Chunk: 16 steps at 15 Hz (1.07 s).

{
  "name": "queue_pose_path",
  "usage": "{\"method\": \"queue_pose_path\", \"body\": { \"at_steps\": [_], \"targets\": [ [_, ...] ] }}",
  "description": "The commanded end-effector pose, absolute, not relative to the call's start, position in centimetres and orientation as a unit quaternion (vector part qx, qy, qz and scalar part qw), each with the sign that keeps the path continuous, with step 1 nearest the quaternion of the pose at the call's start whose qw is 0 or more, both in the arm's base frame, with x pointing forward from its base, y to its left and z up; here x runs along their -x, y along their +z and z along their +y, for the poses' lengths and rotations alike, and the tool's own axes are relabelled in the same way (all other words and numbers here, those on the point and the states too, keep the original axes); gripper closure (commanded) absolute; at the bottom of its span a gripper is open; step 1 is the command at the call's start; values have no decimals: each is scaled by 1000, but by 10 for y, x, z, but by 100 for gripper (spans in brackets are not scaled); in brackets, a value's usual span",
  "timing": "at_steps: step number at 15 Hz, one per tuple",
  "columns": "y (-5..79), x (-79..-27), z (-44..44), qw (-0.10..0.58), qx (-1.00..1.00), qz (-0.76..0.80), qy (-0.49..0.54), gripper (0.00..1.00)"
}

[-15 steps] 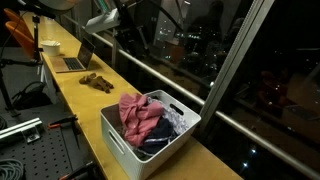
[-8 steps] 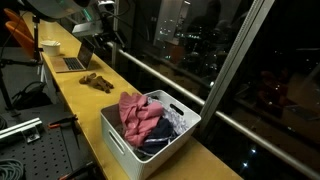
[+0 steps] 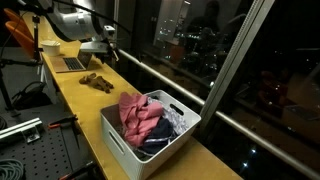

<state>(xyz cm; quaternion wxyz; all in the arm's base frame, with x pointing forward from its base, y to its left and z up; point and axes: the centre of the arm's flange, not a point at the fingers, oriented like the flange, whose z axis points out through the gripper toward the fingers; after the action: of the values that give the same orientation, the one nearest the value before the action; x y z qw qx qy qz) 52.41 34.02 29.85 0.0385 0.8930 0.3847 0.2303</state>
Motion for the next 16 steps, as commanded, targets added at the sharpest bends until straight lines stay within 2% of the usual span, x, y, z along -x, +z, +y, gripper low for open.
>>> {"method": "queue_pose_path", "body": {
  "at_steps": [1,4,8,12,16],
  "targets": [
    [252,-572,386,23,-890,404,211,0],
    [212,-583,407,7,-890,415,189,0],
    [176,-573,442,-19,-889,430,155,0],
    [177,-564,460,-31,-884,446,138,0],
    [204,-561,454,-13,-877,466,120,0]
  ]
}}
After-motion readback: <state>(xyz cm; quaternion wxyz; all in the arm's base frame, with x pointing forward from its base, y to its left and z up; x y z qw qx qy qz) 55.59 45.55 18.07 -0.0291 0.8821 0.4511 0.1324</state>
